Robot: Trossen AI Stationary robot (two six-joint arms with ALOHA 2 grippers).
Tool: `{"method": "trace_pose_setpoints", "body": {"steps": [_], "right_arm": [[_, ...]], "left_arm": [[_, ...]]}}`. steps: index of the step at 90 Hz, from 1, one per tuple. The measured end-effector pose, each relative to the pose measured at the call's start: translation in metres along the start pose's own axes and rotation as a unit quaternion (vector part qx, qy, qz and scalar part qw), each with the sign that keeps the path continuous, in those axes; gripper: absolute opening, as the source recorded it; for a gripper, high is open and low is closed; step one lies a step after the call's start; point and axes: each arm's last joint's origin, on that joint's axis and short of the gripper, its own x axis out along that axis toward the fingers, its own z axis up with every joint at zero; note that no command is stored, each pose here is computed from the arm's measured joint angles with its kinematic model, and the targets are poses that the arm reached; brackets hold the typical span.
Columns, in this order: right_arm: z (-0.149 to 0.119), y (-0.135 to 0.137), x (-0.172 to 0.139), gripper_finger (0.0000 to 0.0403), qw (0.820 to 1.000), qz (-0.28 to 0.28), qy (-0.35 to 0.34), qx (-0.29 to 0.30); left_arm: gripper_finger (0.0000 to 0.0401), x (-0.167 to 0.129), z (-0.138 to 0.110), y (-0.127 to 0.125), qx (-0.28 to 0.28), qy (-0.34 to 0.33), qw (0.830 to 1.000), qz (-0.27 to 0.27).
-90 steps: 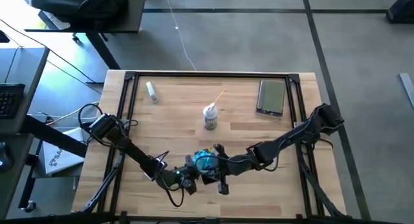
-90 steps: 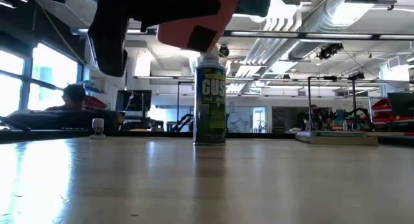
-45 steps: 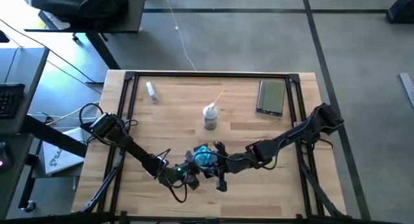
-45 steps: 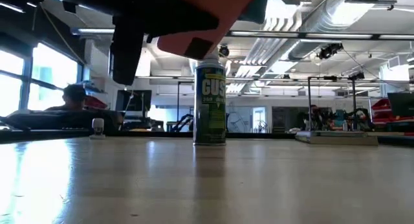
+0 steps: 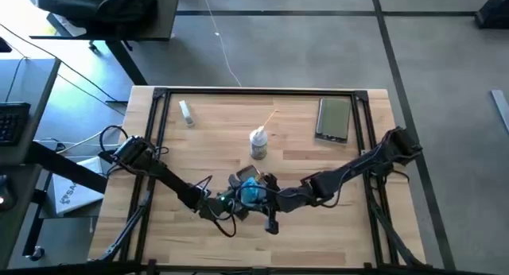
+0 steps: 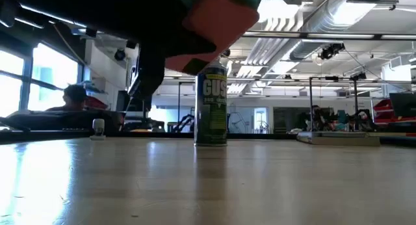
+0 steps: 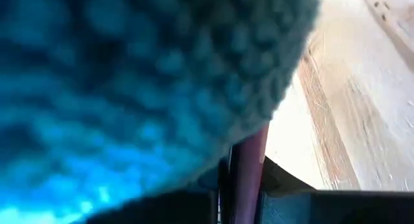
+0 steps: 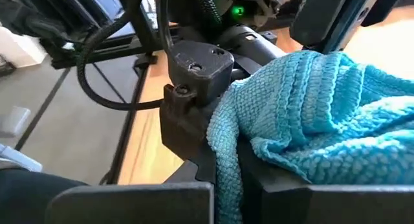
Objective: Apply microfiber cloth
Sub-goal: Wipe the back and front of the cellphone with the blue microfiber cloth
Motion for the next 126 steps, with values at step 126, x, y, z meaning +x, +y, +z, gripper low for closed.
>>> {"method": "trace_pose_setpoints", "body": {"steps": [126], "right_arm": [[-0.003, -0.005, 0.0, 0.0, 0.954, -0.248, -0.058, -0.156]], "left_arm": [[0.001, 0.019, -0.058, 0.051, -0.768, -0.003, 0.392, -0.506]]}}
